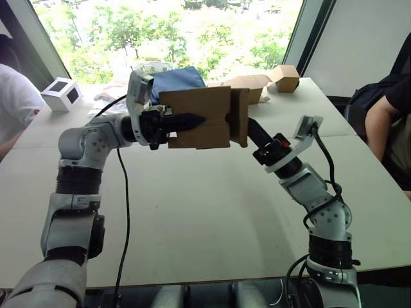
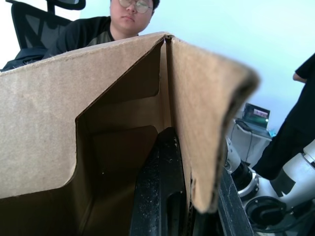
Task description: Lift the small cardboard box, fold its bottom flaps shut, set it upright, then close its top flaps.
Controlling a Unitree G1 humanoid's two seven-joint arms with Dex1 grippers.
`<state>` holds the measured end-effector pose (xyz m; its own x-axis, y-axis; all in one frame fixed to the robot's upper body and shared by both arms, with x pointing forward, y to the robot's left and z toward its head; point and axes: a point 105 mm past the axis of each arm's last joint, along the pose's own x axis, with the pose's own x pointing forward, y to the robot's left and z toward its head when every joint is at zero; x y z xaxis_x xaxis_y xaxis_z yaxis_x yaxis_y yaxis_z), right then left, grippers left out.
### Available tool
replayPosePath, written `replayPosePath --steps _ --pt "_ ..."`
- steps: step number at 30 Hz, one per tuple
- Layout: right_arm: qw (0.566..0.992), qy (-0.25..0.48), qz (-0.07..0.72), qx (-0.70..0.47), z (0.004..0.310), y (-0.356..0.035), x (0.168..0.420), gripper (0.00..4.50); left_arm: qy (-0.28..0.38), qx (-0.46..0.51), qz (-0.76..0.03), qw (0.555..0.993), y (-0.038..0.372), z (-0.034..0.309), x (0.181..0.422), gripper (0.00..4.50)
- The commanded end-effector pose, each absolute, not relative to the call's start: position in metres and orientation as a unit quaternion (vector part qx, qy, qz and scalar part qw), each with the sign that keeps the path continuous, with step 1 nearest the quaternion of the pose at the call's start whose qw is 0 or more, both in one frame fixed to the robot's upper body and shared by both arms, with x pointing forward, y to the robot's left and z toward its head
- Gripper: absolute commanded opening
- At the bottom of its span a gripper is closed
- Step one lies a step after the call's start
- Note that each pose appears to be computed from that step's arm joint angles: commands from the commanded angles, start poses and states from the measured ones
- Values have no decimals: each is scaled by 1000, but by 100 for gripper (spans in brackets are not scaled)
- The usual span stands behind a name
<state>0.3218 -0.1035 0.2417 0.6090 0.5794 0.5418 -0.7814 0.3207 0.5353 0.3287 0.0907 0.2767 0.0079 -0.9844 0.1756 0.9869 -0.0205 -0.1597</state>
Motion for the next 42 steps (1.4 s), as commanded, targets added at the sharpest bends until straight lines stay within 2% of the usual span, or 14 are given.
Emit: replayPosePath --steps 1,2,15,25,28,42 --pt "775 -165 425 437 259 -110 317 199 -31 -98 -709 698 91 295 325 0" --pt "767 -166 430 447 260 -109 315 234 -31 -100 -709 697 92 296 325 0" --pt "726 -170 458 484 266 -97 301 234 -31 -105 -704 701 93 295 327 0" --pt "726 -167 453 490 264 -98 298 234 -31 -108 -702 703 93 294 328 0" --pt "730 -166 447 489 262 -98 302 164 -31 -109 -703 703 93 295 329 0" --pt "743 -161 436 481 258 -87 307 164 -29 -103 -707 699 92 291 326 0"
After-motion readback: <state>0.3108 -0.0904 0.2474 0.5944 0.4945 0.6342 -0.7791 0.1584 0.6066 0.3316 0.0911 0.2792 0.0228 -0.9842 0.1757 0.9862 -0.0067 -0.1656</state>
